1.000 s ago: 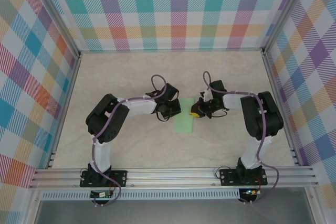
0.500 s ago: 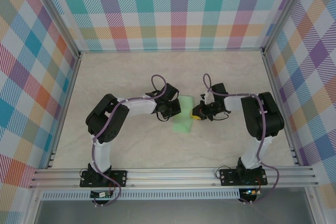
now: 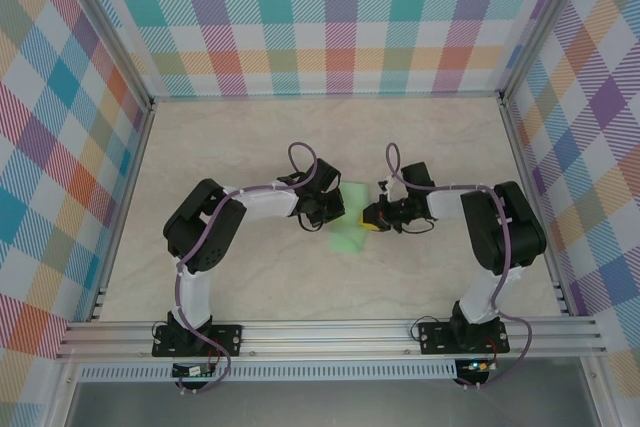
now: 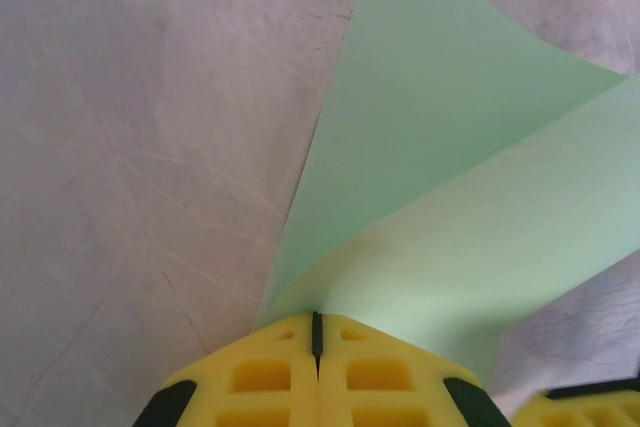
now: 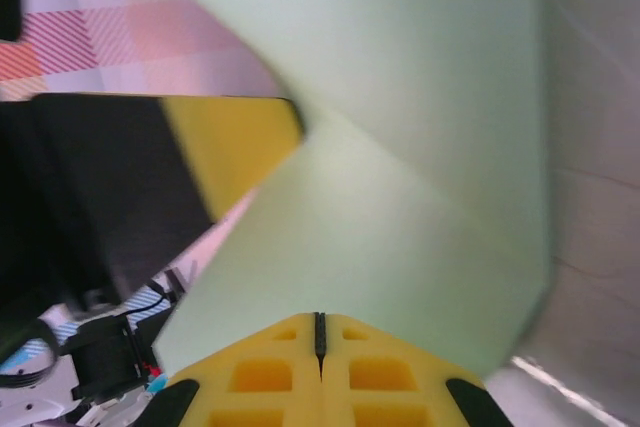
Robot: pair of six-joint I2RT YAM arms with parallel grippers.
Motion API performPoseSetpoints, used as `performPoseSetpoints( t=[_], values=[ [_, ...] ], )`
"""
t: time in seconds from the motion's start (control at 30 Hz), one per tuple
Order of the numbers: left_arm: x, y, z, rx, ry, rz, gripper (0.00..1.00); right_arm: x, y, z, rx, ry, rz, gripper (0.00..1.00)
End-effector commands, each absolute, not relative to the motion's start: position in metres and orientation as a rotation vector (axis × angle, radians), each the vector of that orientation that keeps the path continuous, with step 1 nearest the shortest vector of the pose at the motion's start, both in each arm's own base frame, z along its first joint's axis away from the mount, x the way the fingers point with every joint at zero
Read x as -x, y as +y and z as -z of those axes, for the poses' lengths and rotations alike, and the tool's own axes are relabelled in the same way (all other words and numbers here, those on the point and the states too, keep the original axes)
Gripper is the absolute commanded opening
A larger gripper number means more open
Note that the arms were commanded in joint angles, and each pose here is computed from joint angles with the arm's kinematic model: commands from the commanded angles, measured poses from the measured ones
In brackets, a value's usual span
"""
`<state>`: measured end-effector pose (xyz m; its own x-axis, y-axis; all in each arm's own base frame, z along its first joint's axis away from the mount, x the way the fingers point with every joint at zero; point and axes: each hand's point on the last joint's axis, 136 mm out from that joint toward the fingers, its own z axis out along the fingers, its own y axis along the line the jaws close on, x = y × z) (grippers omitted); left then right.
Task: Fold a paper plane with a square sheet of paper (pick it up from the middle)
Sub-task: Fold the square sheet of paper in half at the center of the table.
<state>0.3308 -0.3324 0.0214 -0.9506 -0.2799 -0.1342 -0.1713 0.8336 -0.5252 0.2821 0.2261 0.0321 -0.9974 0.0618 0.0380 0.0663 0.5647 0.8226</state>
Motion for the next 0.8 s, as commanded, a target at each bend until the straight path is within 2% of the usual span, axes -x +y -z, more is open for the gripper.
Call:
performPoseSetpoints(
  t=[0.0,0.2,0.5,0.77],
  values=[
    [-0.305,-0.310,0.006,0.353,2.931,0.585,0.00,-0.271,0.222,-0.013,0.075,-2.792,1.409,0.03],
    [-0.306,-0.311,0.005,0.354,2.932,0.586,0.00,-0.270,0.218,-0.009,0.065,-2.813,1.366,0.03],
    [-0.305,-0.310,0.006,0.352,2.932,0.580,0.00,-0.273,0.231,-0.062,0.005,-2.776,1.581,0.05],
    [-0.306,-0.310,0.006,0.352,2.932,0.581,0.00,-0.258,0.233,-0.036,0.050,-2.735,1.540,0.05]
  ],
)
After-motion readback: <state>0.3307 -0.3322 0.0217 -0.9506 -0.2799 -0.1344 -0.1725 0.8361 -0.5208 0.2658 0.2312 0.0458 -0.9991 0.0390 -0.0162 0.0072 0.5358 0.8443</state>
